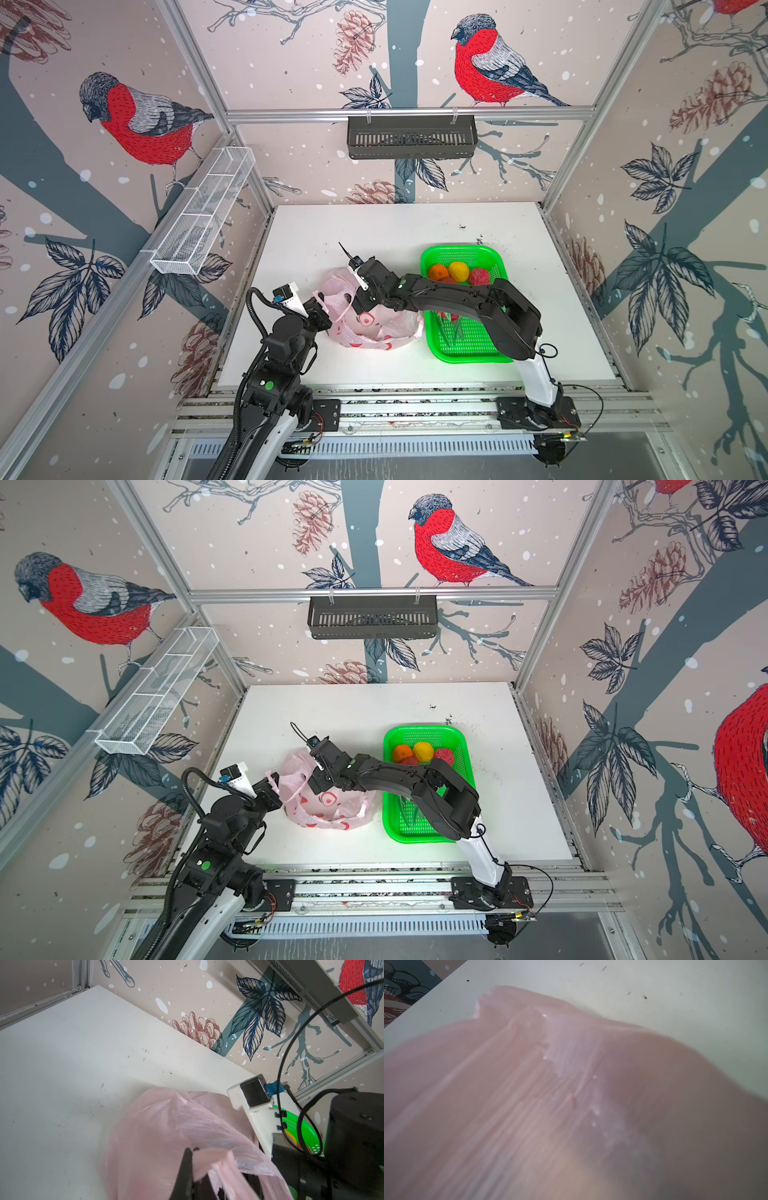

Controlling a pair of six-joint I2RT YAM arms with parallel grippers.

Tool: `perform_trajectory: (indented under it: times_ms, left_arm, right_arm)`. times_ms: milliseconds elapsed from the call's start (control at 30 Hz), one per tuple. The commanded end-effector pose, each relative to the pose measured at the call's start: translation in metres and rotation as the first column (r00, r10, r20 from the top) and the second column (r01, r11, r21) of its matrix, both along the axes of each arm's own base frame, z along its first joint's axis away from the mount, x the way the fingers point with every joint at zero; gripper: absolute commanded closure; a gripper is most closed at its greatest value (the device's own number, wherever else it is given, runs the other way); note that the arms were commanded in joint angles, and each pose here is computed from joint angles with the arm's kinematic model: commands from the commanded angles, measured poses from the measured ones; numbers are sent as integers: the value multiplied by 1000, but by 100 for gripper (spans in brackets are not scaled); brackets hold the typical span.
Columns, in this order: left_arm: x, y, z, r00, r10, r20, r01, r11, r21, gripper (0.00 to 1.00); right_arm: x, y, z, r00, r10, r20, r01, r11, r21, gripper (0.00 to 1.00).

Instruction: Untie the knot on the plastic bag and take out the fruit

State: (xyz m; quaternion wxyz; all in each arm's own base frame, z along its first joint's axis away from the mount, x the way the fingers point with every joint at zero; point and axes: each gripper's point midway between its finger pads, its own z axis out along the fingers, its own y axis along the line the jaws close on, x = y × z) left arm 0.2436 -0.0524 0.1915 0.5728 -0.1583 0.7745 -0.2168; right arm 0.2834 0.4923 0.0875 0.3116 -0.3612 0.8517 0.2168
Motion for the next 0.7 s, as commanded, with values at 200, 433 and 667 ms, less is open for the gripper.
perform_trajectory:
  times_ms: [200,433,667]
  left_arm:
    - [1,-3,6,999,-13,34,14,1000,-18,100]
    - [-2,1,4,999,5,33,-5,1000,-16,100]
    - [-5,6,3,999,29,38,-28,999,-20,100]
  right_arm:
    - [-29,10,15,999,-20,-27,21,999,47,10]
    - [-23,8,35,997,-74,29,72,995,66,10]
    - [-5,1,41,988,-114,103,113,994,16,7]
